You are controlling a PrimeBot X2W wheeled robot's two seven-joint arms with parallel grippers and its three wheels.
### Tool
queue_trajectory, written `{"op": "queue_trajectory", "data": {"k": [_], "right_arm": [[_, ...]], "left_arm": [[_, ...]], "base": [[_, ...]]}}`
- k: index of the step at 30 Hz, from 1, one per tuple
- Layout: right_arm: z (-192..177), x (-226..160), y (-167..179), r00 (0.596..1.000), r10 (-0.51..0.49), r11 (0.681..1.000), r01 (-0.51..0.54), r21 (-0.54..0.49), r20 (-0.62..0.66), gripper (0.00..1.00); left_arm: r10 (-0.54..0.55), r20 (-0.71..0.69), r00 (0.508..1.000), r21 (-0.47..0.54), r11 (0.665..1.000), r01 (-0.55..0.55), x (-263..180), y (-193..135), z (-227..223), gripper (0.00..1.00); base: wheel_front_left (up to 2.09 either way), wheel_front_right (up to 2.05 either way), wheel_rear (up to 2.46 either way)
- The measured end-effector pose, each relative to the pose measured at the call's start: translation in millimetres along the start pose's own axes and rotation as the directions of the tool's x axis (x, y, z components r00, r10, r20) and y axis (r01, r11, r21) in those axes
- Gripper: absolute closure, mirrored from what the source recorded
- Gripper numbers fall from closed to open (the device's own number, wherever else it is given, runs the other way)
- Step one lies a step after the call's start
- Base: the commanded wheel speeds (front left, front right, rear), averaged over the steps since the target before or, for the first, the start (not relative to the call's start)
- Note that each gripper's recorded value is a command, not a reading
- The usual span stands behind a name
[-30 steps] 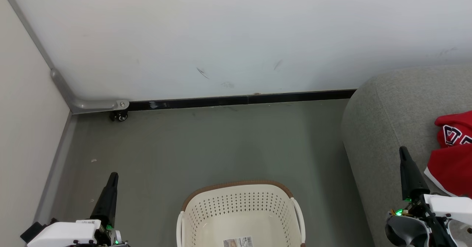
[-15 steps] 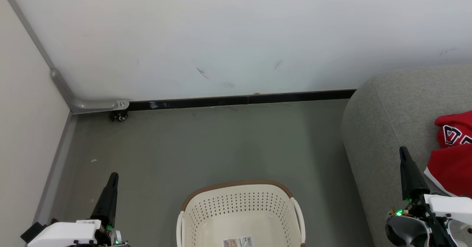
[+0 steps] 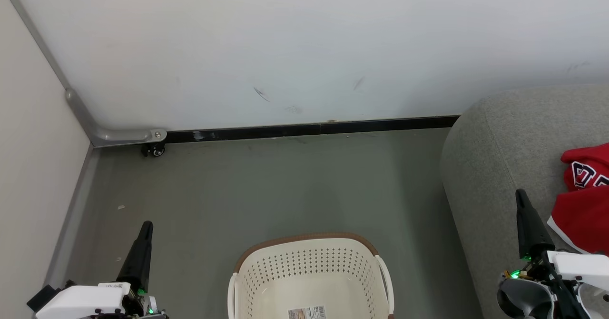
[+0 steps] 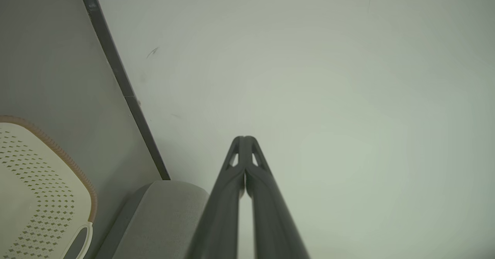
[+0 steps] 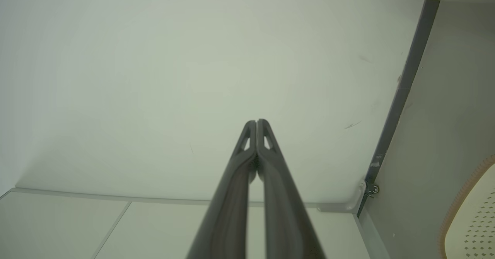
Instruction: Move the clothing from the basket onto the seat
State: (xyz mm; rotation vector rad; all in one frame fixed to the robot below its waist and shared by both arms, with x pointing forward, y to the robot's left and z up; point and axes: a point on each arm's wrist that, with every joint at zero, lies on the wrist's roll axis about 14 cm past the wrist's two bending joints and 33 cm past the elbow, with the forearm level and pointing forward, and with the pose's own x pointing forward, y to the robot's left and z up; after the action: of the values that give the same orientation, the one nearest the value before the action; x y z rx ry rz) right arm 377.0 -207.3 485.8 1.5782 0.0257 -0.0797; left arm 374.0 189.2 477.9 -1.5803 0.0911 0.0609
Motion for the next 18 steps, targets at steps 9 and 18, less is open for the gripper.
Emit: {"op": "queue_trajectory", "data": {"k": [9, 18], "right_arm": [[0.1, 0.0, 0.0, 1.000, 0.000, 1.000, 0.000, 0.000, 0.000, 1.00], [0.3, 0.0, 0.0, 1.000, 0.000, 1.000, 0.000, 0.001, 0.001, 1.00]], "left_arm": [[-0.004, -0.002, 1.000, -0.001, 1.000, 0.004, 1.2, -1.5, -0.5, 1.00], [-0.003, -0.005, 1.000, -0.002, 1.000, 0.003, 1.2, -1.3, -1.1, 1.00]], "base": [[0.00, 0.00, 0.00], [0.00, 0.00, 0.00]]}}
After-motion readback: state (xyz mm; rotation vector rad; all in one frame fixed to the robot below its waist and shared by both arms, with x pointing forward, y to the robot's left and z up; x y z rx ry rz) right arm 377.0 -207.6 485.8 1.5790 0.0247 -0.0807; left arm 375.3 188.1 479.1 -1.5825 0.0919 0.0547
